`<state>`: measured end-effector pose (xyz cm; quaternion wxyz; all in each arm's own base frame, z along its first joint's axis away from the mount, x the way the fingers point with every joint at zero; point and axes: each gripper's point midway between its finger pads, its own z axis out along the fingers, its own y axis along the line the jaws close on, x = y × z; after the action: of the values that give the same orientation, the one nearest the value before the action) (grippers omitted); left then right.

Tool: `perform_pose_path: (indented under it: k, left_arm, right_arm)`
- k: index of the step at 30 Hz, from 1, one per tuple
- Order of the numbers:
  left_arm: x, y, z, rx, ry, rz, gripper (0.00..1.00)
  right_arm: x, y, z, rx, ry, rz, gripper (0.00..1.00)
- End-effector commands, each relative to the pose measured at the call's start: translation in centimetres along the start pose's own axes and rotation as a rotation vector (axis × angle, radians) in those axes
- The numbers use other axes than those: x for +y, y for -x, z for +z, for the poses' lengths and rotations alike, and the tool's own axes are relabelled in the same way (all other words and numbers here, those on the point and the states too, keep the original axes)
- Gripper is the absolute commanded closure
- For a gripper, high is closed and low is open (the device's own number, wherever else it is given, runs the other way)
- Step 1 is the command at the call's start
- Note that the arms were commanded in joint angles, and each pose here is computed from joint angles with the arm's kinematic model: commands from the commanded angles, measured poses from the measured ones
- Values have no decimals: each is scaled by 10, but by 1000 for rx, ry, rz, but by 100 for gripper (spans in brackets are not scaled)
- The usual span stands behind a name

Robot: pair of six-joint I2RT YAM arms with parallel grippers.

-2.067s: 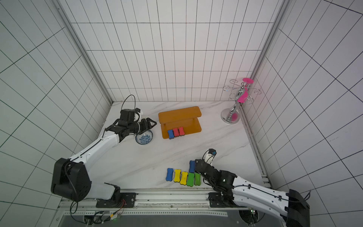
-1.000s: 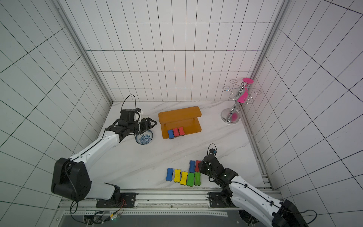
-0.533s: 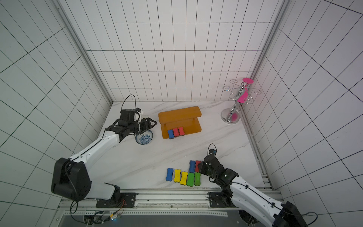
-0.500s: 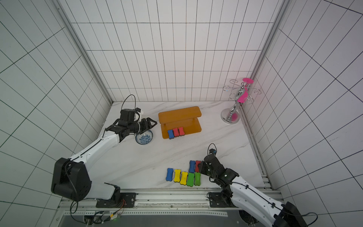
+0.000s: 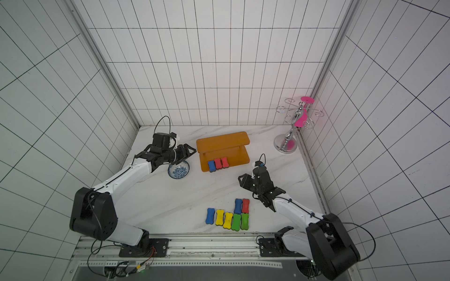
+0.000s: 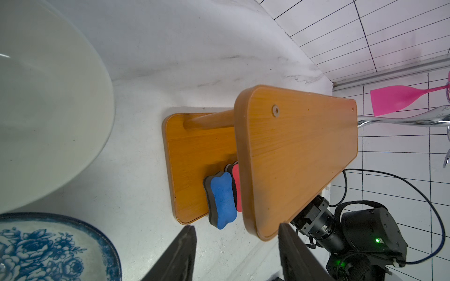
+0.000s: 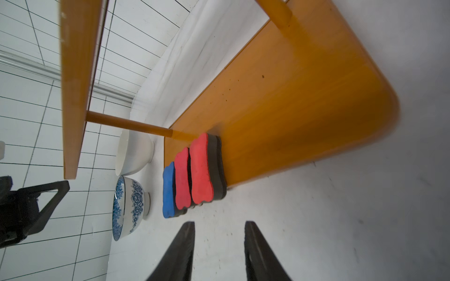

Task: Remove the whiteboard erasers from the shelf
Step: Pick up the whiteboard eraser from the shelf.

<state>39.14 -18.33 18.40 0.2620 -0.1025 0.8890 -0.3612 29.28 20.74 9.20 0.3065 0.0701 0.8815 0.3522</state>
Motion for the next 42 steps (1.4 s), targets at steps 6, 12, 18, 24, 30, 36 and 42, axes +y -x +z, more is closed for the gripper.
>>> perform_pose_path:
  k: [6,12,18,24,30,36,42]
  left_arm:
    - [-12,19,17,-24,-22,-3,33]
    - [-7,19,31,-2,-15,-16,40]
    - [-1,16,39,15,-4,-26,41]
    - [1,15,41,21,-4,-28,42]
    - [1,14,40,22,-4,-21,43]
    - [1,14,38,22,-3,-21,43]
    - [3,15,36,18,0,-21,43]
  right_arm:
    - [35,65,61,-73,283,17,63]
    - [33,69,95,-49,316,45,64]
    - [28,68,120,-22,317,41,63]
    - [27,58,137,3,307,35,63]
    - [21,48,147,18,273,43,63]
    - [14,36,151,31,226,2,64]
    - [-2,20,154,51,137,-23,67]
